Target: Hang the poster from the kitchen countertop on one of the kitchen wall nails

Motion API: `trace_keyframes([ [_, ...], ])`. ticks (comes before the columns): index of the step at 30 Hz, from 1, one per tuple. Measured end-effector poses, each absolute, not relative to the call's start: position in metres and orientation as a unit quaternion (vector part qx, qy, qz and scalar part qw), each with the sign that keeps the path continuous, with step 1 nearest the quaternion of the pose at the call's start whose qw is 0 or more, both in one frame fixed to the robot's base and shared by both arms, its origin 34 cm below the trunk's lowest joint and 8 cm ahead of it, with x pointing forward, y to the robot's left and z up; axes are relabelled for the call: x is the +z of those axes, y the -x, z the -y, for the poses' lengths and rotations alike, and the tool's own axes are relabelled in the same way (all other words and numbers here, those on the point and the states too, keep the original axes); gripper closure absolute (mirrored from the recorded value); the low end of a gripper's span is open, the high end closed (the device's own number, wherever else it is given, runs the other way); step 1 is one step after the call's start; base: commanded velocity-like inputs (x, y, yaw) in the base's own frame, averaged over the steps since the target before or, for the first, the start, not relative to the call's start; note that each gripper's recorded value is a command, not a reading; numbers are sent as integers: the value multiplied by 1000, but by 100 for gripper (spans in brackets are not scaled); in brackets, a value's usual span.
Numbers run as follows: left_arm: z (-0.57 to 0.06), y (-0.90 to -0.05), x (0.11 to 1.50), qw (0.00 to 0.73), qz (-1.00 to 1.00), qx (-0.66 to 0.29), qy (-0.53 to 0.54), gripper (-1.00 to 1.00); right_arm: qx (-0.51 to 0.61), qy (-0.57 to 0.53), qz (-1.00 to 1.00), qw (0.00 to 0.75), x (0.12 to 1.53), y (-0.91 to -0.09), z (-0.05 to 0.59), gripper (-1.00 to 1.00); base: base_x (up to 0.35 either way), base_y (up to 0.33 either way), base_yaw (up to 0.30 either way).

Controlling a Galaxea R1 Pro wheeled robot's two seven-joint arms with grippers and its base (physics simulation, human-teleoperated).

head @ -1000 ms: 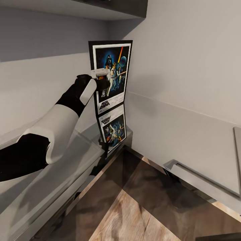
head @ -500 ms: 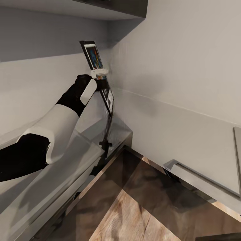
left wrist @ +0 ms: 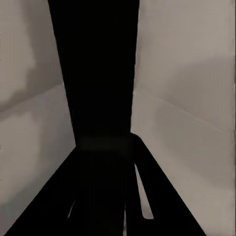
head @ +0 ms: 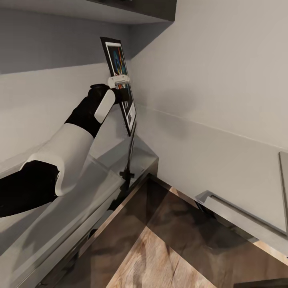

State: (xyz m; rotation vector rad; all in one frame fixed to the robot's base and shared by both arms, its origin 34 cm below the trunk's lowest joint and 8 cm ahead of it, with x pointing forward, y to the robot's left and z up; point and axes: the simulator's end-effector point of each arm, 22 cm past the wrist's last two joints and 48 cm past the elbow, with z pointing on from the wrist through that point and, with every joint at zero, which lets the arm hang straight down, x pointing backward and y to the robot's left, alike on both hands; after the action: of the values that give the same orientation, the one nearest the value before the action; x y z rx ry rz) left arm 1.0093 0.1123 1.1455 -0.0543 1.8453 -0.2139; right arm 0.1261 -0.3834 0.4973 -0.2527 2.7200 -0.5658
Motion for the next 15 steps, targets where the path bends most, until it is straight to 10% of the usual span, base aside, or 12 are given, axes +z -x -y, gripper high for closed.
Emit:
trace_keyframes([
  [15, -108, -1002, 1171, 609, -787, -99, 12, 100, -200, 89, -960, 176, 498, -126, 384, -100, 0, 0, 0],
])
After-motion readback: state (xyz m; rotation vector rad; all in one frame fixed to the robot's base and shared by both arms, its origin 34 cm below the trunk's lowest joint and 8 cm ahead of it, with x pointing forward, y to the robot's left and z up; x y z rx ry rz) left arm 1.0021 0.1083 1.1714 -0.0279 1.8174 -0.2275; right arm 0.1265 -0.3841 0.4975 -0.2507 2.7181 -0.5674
